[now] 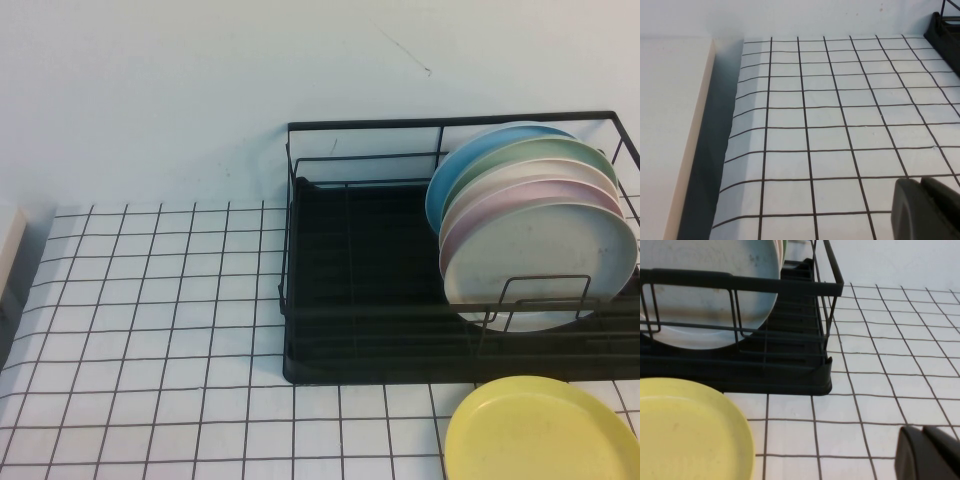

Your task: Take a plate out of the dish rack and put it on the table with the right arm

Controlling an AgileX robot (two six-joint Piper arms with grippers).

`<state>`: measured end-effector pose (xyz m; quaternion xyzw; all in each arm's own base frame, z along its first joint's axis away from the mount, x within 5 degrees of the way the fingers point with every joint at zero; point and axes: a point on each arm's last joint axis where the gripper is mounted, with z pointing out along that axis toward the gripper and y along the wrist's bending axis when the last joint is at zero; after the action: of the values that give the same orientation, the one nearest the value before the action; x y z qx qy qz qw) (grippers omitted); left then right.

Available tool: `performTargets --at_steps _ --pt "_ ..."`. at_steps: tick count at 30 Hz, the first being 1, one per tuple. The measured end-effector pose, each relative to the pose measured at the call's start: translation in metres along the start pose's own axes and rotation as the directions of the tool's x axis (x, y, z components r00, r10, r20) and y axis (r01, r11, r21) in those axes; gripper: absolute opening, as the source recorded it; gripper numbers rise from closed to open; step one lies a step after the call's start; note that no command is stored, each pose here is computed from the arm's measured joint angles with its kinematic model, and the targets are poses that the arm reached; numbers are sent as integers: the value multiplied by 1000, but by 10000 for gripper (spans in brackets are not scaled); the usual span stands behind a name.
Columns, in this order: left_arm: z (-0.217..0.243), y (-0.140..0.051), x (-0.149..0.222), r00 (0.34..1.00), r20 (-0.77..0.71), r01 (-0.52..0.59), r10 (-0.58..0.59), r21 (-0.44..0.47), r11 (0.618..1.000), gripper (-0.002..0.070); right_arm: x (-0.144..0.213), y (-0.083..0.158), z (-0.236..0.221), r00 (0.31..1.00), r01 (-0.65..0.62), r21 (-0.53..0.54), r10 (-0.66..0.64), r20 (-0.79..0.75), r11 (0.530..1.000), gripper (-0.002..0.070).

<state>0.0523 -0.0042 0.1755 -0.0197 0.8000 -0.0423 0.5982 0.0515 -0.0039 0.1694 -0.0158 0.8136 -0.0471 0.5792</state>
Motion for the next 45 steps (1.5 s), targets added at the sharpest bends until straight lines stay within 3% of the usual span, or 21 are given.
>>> performTargets --at_steps 9,14,19,22,24,26,29,35,37,41,45 --pt "0 0 0 1000 0 0 0 0 1000 -3 -2 0 0 1000 10 5 -10 25 1000 -3" --pt "0 0 0 1000 0 0 0 0 1000 -3 -25 -1 -3 956 54 35 -62 288 998 -3" --pt "0 0 0 1000 0 2 -2 0 1000 -3 -60 -1 -23 730 77 87 -116 673 993 -3" --pt "0 0 0 1000 0 4 -4 0 1000 -3 -73 0 -37 575 74 115 -137 807 991 -3" --pt "0 0 0 1000 0 4 -4 0 1000 -3 -76 -1 -43 511 70 144 -160 844 987 -3" --pt "0 0 0 1000 0 4 -4 0 1000 -3 -77 -3 -45 494 59 171 -178 851 984 -3" --pt "0 0 0 1000 0 4 -4 0 1000 -3 -77 -5 -44 516 38 177 -171 840 983 -3" --pt "0 0 0 1000 0 4 -4 0 1000 -3 -89 -7 -38 793 193 174 -258 552 966 -3" --pt "0 0 0 1000 0 4 -4 0 1000 -3 -101 -10 -42 846 247 180 -302 439 952 -3" --pt "0 0 0 1000 0 4 -4 0 1000 -3 -128 -17 -47 919 277 149 -307 249 949 -3" --pt "0 0 0 1000 0 4 -4 0 1000 -3 -151 -15 -36 945 326 8 -326 24 945 -3"
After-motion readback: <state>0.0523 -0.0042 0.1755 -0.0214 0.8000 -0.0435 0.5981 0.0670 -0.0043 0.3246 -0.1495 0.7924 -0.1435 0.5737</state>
